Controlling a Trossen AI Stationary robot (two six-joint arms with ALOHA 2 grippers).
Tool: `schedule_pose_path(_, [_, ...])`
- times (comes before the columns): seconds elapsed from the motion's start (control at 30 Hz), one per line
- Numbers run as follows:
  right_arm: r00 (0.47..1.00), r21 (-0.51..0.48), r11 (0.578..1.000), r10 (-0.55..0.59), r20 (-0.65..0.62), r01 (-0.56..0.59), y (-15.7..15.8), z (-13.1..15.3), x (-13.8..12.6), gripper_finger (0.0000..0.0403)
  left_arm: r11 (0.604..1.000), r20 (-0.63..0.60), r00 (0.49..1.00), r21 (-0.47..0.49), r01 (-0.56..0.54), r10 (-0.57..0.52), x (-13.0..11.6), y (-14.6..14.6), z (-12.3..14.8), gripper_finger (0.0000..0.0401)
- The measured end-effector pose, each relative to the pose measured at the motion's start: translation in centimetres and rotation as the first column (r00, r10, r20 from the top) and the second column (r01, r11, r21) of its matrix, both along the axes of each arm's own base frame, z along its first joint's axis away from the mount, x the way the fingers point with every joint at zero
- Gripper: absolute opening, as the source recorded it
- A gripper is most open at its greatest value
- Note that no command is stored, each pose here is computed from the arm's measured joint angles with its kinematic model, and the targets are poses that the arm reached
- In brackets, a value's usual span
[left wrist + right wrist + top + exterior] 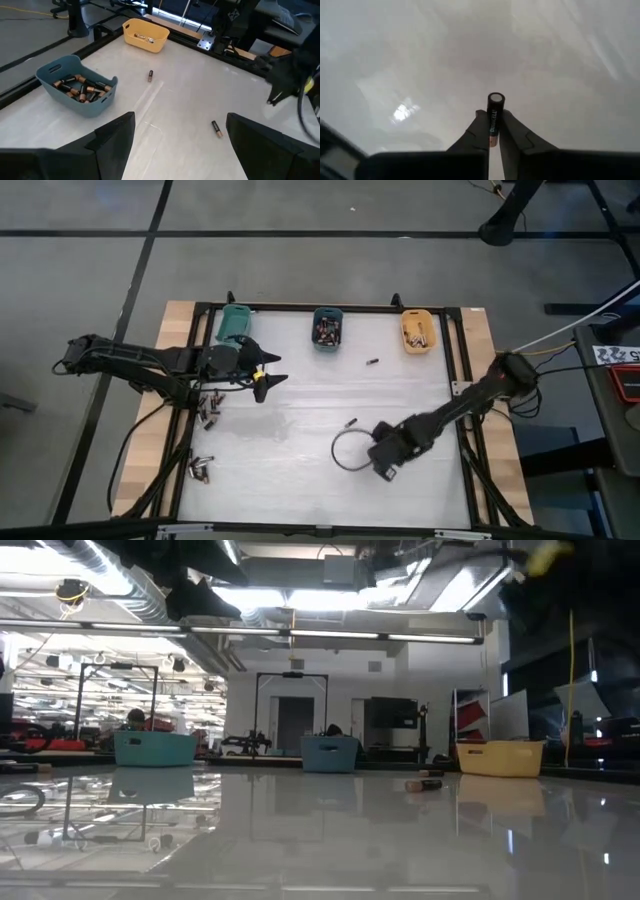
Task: Sort batteries
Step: Put the brown battery into the green bin
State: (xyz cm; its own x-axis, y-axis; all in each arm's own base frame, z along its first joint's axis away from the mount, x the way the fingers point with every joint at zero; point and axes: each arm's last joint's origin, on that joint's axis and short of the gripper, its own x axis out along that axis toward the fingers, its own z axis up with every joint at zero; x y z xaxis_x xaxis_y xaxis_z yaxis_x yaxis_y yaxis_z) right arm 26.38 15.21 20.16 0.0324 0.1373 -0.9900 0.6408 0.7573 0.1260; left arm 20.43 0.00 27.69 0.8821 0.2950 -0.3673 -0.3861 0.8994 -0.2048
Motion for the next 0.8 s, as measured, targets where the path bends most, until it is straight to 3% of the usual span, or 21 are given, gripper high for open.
schedule_pose_path(0.17, [0.983, -0.051, 0.995, -0.077, 0.168, 0.087, -4.3, 3.2, 0.8, 0.0015, 1.0, 0.002, 1.0, -0.005, -0.002, 0.002, 0.0, 0.0, 0.0, 0.0301])
schedule_pose_path(0.33, [0.953, -0.065, 0.993, -0.076, 0.292, 0.099, -9.9, 4.2, 2.9, 0.0012, 1.0, 0.011, 1.0, -0.028, -0.011, 0.011, 0.0, 0.0, 0.0, 0.0301])
schedule_pose_path(0.5, [0.879, -0.113, 0.985, -0.062, 0.472, 0.13, -17.2, 4.6, 5.4, 0.0, 0.998, 0.019, 1.0, -0.052, -0.02, 0.021, 0.0, 0.0, 0.0, 0.0301])
schedule_pose_path(0.67, [0.835, -0.077, 0.985, -0.087, 0.544, 0.153, -23.0, 4.7, 5.3, 0.0016, 0.993, 0.035, 0.998, -0.11, -0.043, 0.047, 0.0, 0.0, 0.0, 0.0301])
schedule_pose_path(0.8, [0.826, -0.049, 0.989, -0.087, 0.558, 0.137, -24.6, 4.7, 4.9, 0.003, 0.989, 0.027, 0.998, -0.135, -0.054, 0.059, -0.1, 0.0, -0.1, 0.0301])
